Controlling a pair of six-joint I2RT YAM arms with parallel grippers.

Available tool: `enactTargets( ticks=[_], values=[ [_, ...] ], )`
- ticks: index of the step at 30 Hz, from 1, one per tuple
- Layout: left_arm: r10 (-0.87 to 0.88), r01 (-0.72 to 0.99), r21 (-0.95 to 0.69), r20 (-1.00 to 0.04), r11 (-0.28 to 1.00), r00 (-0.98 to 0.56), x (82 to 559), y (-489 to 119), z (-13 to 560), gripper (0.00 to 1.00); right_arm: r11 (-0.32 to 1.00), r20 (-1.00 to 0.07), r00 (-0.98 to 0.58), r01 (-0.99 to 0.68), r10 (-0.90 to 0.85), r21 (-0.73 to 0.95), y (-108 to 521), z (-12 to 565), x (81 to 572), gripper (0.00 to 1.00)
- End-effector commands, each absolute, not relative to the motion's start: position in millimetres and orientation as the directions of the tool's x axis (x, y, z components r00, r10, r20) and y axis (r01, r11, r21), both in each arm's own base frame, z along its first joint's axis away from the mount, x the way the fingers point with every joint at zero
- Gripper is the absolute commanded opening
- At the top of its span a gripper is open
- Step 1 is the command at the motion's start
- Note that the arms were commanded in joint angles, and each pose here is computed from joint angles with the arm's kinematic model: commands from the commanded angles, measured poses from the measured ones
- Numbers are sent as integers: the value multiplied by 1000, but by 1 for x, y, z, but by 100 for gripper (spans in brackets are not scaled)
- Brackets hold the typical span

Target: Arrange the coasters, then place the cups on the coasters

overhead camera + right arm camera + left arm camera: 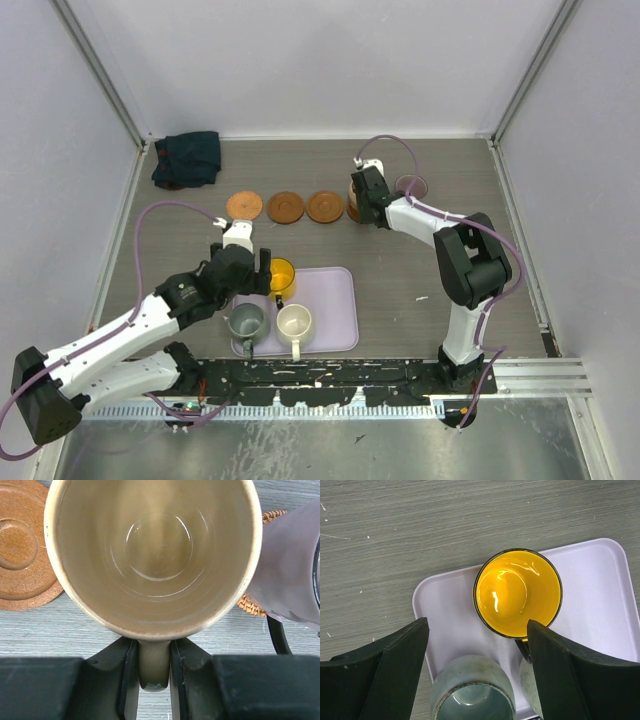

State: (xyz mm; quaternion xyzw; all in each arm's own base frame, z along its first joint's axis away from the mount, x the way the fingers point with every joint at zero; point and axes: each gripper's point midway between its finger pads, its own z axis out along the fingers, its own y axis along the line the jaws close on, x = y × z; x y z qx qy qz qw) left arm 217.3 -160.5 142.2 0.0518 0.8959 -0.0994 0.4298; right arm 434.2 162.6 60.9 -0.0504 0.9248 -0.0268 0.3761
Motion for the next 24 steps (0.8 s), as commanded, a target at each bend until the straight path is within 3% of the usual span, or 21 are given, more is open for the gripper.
enactTargets(
  ticks=[1, 17, 24],
  values=[
    [-10, 170, -135, -812, 976, -584, 227, -162, 159, 80, 999, -791, -611, -37, -34, -14, 173, 99, 461, 1],
    [-6, 166, -128, -808, 978, -589, 226, -160, 153, 81, 1000, -766, -642, -13, -16, -10, 168, 81, 451, 1],
    [-15, 161, -134, -813, 978, -583, 225, -158, 154, 80, 1000, -759, -651, -17, -14, -4, 167, 80, 445, 13]
  ],
)
